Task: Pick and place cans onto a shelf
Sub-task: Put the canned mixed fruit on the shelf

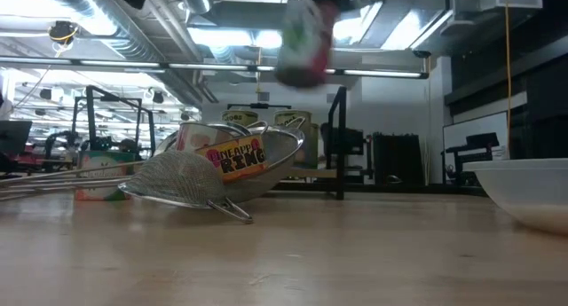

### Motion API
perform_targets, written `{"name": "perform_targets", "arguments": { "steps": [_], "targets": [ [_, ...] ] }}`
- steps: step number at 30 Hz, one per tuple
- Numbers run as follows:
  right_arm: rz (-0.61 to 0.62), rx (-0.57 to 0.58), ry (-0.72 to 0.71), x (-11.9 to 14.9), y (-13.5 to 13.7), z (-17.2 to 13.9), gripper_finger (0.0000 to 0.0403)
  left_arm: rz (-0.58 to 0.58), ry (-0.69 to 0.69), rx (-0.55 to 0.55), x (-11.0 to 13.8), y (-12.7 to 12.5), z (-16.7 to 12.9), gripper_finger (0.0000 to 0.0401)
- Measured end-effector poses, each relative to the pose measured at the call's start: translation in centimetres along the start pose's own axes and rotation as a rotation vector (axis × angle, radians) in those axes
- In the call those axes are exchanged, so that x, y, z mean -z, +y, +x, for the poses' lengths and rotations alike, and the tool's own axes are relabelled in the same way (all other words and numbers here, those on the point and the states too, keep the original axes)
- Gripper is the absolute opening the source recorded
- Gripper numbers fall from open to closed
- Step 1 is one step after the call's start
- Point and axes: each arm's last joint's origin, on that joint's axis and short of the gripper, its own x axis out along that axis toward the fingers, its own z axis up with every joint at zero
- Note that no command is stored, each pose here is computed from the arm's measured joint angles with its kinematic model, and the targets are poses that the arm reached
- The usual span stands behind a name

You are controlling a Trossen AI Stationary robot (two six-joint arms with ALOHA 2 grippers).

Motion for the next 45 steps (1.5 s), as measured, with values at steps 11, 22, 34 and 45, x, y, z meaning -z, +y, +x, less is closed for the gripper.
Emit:
{"name": "perform_targets", "arguments": {
  "steps": [11,22,34,45],
  "targets": [
    [-0.178,0.228,-0.394,-4.5,-5.7,-5.9,0.0015,-0.004,-0.014,-0.001,0.1,0.5,-1.6,0.0056],
    [-0.259,0.289,-0.593,-5.7,-11.8,-4.9,0.0016,-0.006,-0.014,0.0,0.1,0.5,-1.6,0.0056],
    [-0.217,0.252,-0.495,-5.3,-15.4,2.1,0.0016,-0.006,-0.015,0.003,0.1,0.4,-1.6,0.0056],
    [-0.19,0.214,-0.4,-4.2,-17.2,8.9,0.0016,-0.005,-0.013,0.003,0.1,0.4,-1.6,0.0056]
  ]
}}
